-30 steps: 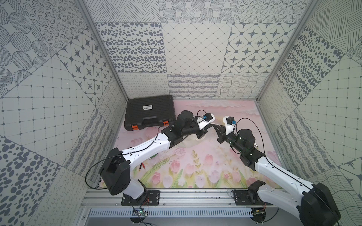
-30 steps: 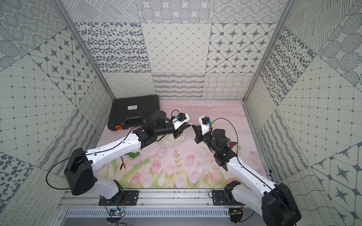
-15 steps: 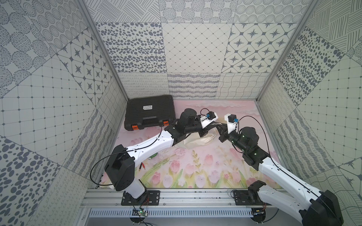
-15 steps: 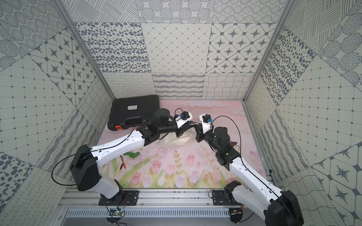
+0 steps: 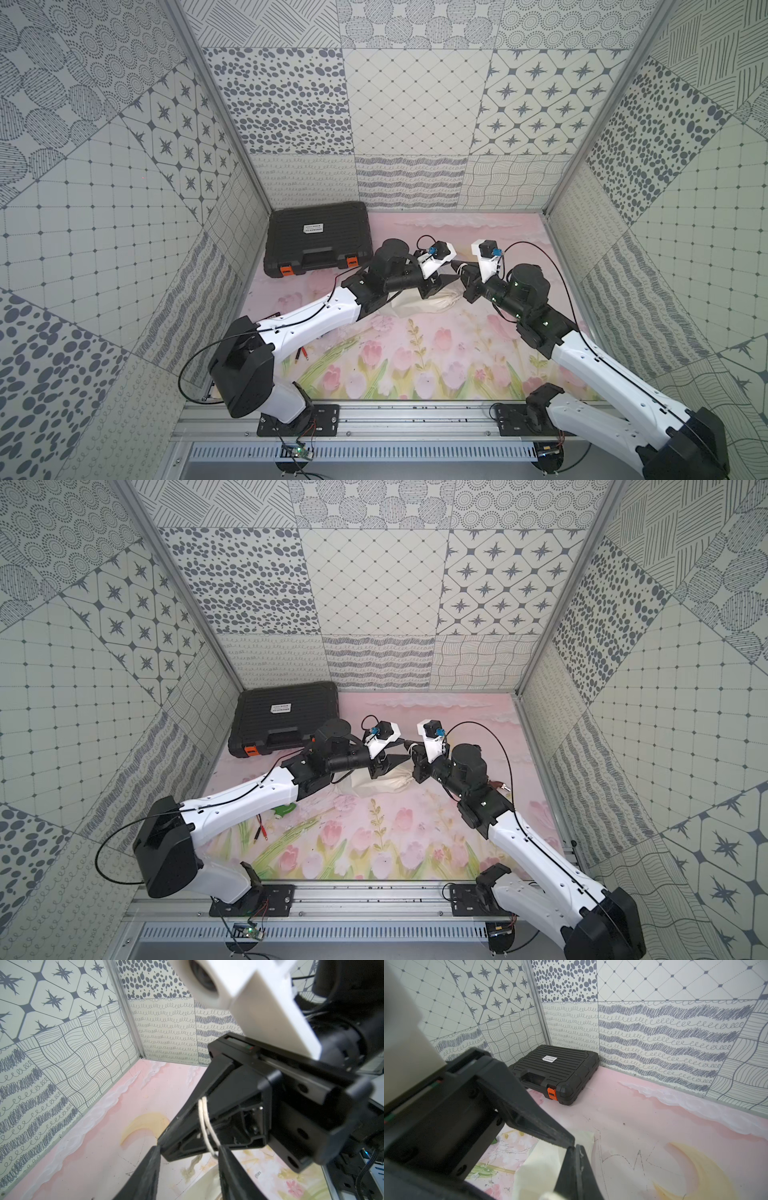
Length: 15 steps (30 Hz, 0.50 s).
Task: Close the soil bag
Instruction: Frap the soil bag at the center of the board.
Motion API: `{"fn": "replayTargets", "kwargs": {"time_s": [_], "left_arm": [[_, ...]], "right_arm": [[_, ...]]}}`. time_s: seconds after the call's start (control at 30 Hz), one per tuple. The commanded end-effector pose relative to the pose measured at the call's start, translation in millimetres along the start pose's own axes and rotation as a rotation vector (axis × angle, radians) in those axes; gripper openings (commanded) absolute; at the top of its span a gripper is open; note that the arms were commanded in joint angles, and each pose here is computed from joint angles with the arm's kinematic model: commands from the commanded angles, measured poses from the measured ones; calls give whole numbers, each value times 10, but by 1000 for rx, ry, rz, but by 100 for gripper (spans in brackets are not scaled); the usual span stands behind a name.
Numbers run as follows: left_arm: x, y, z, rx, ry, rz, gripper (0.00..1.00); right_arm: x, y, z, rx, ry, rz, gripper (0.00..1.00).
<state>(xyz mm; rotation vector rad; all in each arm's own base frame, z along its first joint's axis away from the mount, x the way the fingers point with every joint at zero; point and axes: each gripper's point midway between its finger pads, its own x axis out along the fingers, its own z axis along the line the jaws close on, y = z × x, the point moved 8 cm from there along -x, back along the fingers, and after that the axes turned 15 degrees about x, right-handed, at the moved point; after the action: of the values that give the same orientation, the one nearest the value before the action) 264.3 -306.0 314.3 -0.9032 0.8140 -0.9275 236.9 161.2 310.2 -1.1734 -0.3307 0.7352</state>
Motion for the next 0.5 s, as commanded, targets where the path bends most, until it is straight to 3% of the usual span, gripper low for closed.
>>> {"fn": "replayTargets", "kwargs": {"time_s": [0.0, 0.27, 0.47], "left_arm": [[-166, -177, -27, -45, -42, -64, 54], [-385, -291, 20, -22, -110, -34, 58], [-468, -206, 203, -12, -301, 44, 57]], "right_arm": [[3, -516, 246, -57, -103, -147, 0], [256, -910, 513, -95, -186, -150, 0], [414, -873, 620, -120, -205, -113, 0]]}}
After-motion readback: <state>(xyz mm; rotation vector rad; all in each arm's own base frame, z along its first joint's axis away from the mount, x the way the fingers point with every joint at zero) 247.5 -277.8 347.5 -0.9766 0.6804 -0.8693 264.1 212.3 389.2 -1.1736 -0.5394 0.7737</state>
